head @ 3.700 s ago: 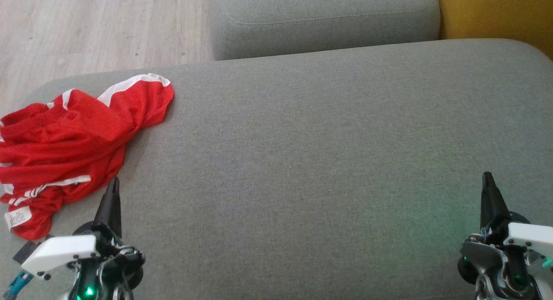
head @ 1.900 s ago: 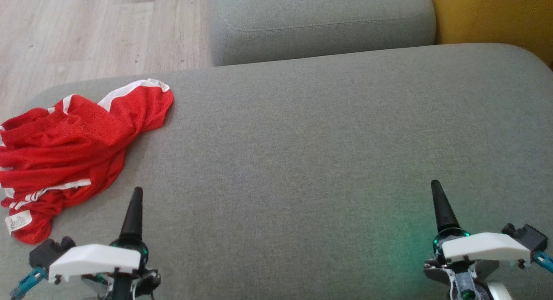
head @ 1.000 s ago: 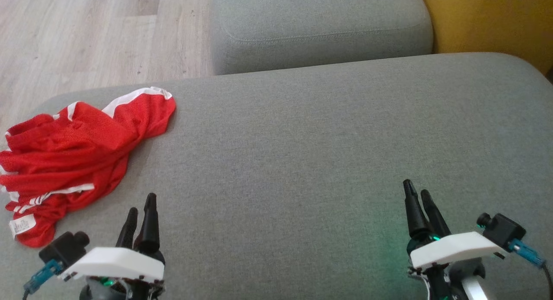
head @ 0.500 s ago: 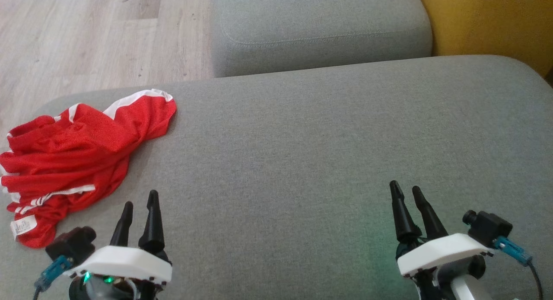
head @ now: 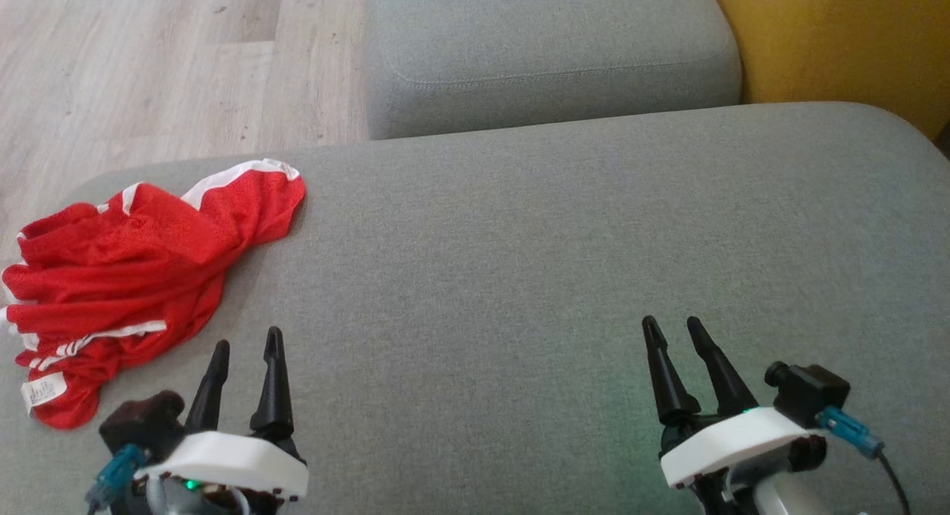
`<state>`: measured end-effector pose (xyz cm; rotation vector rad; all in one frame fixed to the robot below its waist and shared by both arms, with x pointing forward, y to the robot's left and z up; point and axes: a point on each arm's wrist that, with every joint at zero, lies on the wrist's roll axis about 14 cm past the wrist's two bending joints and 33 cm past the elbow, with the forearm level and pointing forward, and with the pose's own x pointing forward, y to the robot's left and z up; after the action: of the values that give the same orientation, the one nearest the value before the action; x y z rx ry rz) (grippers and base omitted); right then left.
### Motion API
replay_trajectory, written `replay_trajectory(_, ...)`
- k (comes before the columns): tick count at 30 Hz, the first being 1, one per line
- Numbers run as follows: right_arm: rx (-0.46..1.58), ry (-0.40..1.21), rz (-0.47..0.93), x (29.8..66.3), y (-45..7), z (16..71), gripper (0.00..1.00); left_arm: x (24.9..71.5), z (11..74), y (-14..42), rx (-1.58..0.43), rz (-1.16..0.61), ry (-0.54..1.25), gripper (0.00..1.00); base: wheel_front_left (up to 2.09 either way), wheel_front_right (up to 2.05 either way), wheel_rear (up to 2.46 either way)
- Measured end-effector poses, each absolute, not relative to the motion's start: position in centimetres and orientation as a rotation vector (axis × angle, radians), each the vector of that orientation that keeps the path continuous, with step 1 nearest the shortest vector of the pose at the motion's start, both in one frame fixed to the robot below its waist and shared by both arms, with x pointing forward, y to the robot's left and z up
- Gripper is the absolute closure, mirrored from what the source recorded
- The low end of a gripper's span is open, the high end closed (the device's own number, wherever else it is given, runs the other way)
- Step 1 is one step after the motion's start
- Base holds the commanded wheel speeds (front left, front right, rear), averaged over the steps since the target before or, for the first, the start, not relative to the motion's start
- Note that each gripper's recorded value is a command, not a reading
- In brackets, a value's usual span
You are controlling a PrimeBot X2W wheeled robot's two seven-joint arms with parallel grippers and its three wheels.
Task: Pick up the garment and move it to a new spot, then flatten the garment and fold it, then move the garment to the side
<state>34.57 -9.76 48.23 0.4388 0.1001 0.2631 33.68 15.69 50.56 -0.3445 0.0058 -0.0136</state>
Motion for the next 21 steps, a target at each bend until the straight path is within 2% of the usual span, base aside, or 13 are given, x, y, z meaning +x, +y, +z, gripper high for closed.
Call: replay_trajectory(21, 0.191, 0.044, 0.274, 34.7, -10.5, 48.3, 0.0, 33.3, 52.2, 15.1, -0.116, -0.048, -0.095, 0.0, 0.0, 0.0, 0.0)
